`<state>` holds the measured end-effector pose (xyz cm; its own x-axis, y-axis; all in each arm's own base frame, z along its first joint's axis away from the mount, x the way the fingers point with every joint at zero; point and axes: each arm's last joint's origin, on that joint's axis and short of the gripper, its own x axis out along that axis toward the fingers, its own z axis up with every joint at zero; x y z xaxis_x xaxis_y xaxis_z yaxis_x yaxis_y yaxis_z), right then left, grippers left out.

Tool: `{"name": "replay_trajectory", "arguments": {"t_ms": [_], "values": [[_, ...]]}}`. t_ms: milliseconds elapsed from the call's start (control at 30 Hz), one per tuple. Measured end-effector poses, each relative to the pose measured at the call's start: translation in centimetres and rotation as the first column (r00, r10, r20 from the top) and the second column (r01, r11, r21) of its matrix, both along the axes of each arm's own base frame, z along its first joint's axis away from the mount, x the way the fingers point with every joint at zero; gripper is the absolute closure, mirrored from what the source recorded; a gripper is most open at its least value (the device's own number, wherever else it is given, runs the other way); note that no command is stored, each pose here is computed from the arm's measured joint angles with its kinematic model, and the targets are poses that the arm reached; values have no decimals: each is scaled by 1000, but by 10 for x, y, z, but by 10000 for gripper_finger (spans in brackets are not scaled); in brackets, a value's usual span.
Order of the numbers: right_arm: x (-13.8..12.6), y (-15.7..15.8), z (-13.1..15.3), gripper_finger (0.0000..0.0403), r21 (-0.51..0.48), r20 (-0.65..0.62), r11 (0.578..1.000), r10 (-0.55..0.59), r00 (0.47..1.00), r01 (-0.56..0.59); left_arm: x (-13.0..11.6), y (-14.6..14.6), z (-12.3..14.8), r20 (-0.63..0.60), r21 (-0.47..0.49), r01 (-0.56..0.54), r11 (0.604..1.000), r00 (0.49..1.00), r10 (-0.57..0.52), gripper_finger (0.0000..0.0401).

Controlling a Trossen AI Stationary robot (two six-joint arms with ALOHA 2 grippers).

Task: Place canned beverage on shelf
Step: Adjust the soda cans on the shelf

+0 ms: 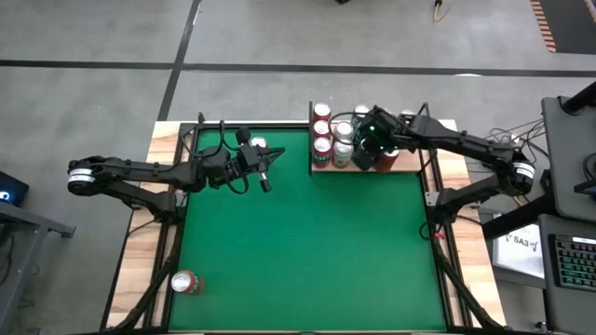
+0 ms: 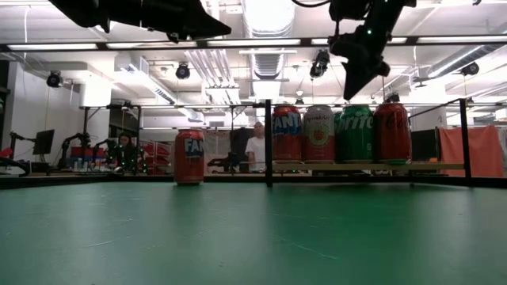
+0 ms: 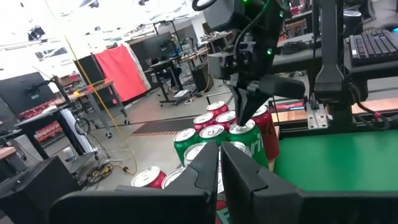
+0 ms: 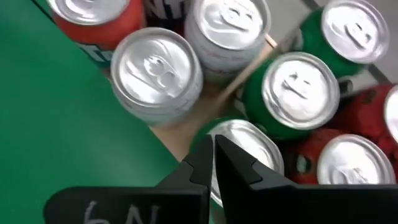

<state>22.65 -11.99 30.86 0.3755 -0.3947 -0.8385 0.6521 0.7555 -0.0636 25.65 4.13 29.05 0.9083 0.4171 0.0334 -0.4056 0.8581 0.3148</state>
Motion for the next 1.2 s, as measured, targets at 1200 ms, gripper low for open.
{"name": "replay_trajectory", "arguments": {"t_ms": [1200], "values": [[-21,36,-41,394,-130,254,991,53,966,-20,0,0,2,44,-45,4,999,999,-2,400]]}}
